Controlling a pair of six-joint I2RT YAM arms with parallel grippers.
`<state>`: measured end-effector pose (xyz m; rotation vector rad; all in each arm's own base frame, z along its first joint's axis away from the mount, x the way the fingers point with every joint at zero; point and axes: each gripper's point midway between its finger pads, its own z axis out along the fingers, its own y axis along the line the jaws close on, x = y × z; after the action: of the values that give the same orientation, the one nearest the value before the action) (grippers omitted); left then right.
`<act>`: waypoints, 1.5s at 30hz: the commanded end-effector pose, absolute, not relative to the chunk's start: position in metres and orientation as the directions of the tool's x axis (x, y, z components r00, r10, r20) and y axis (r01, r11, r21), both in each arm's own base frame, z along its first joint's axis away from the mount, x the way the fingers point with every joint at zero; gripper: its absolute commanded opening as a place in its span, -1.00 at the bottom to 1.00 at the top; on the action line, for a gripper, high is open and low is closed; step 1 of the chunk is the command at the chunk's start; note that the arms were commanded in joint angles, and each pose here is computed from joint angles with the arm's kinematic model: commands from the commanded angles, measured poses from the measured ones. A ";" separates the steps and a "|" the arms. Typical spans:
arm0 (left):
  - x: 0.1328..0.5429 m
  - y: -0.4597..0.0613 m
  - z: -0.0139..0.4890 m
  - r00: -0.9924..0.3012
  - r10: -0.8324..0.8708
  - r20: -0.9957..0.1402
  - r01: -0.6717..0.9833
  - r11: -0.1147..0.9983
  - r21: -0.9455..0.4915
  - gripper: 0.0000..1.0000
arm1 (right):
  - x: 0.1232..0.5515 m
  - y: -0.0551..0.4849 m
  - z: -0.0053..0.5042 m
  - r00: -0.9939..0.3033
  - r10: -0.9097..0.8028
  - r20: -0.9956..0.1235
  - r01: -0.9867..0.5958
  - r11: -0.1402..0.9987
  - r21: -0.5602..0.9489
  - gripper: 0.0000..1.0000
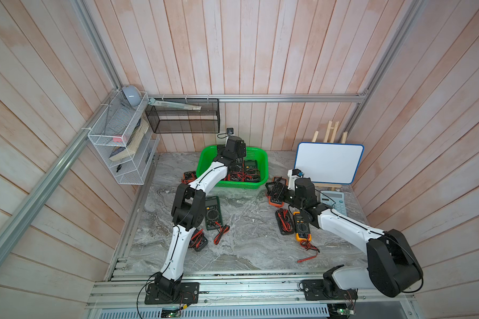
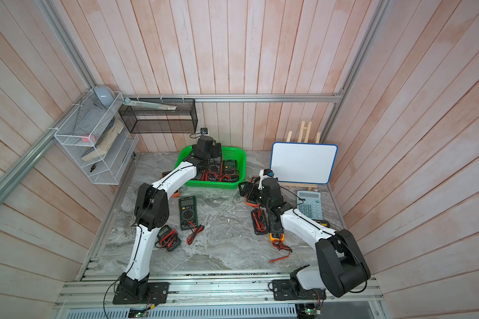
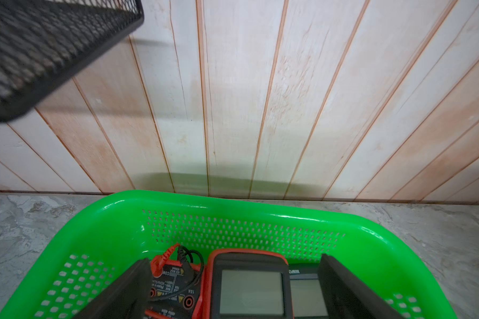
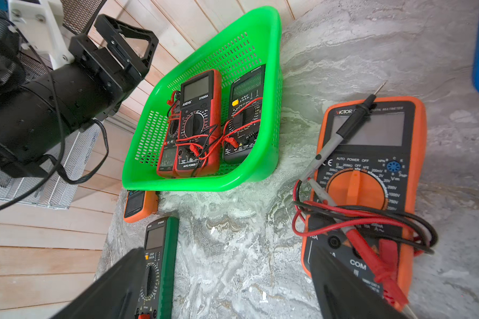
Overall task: Put the multimeter into the basket
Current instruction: Place the multimeter in the basket.
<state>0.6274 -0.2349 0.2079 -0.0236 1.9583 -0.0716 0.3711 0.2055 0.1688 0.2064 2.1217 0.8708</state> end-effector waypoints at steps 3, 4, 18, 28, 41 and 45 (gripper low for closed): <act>0.613 -0.234 0.248 -0.333 -0.094 -0.938 0.044 0.992 -0.115 0.99 | 0.377 0.202 0.171 -0.646 0.427 -0.633 -0.127 0.757 0.640 0.97; 0.610 -0.233 0.249 -0.332 -0.098 -0.938 0.049 0.991 -0.121 0.99 | 0.378 0.201 0.171 -0.645 0.428 -0.633 -0.123 0.759 0.639 0.96; 0.513 -0.226 0.241 -0.483 -0.145 -0.864 0.126 0.964 -0.233 0.99 | 0.372 0.189 0.163 -0.692 0.378 -0.615 -0.062 0.818 0.572 0.97; 0.439 -0.205 0.178 -0.681 -0.165 -0.713 0.058 0.959 -0.278 0.99 | 0.334 0.171 0.144 -0.752 0.257 -0.607 -0.052 0.895 0.442 0.97; 0.383 -0.166 0.112 -0.796 -0.227 -0.562 -0.105 0.965 -0.240 0.99 | 0.316 0.216 0.153 -0.766 0.202 -0.610 -0.165 0.856 0.490 0.97; 0.363 -0.163 0.096 -0.831 -0.240 -0.502 -0.129 0.961 -0.247 0.99 | 0.310 0.249 0.153 -0.782 0.144 -0.606 -0.239 0.829 0.506 0.96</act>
<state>0.3792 -0.1685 0.1002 -0.2123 2.5143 -0.2553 0.3073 0.2284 0.1414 -0.0156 2.3787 0.7021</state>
